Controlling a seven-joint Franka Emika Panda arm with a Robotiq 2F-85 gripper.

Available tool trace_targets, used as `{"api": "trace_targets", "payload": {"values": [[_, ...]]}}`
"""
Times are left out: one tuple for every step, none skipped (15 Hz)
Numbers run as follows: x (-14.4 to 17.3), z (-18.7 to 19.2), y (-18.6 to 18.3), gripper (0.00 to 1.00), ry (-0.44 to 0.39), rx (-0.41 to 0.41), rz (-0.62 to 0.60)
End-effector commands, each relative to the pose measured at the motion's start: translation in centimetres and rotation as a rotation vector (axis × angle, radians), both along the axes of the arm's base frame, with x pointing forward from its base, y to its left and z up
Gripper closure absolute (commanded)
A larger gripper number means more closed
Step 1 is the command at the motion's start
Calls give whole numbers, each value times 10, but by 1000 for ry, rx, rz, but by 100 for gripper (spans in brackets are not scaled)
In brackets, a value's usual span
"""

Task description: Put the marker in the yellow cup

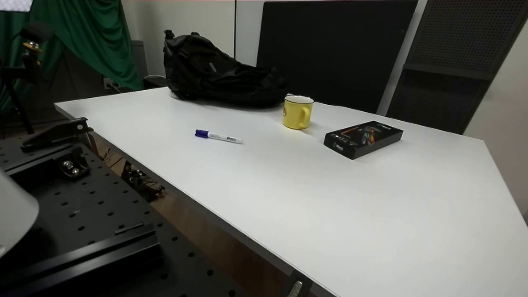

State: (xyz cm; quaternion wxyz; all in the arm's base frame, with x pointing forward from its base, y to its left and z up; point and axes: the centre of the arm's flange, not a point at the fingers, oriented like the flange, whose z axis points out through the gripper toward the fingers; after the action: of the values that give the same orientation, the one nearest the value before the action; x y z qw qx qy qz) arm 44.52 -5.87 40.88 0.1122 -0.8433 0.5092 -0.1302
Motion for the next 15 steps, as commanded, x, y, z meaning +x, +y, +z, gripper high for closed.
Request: {"api": "trace_targets", "payload": {"values": [[50,-31,-13,0,68,-13,-181],[58,-42,-17,0,97,-25,-219],[66,-53,-19,0,130,-32,-257],[73,-62,-20,0,166,-33,-293],[80,-73,-17,0,202,-37,-311],[86,-82,-14,0,231,-44,-326],[92,-90,-10,0,262,-41,-330],[98,-99,-2,0,294,-33,-324],[104,-107,6,0,321,-30,-317],[111,-114,16,0,347,-27,-305],[116,-121,26,0,369,-23,-292],[121,-128,35,0,389,-23,-279],[125,-136,44,0,408,-22,-265],[128,-142,53,0,422,-23,-251],[131,-149,63,0,435,-25,-233]]}}
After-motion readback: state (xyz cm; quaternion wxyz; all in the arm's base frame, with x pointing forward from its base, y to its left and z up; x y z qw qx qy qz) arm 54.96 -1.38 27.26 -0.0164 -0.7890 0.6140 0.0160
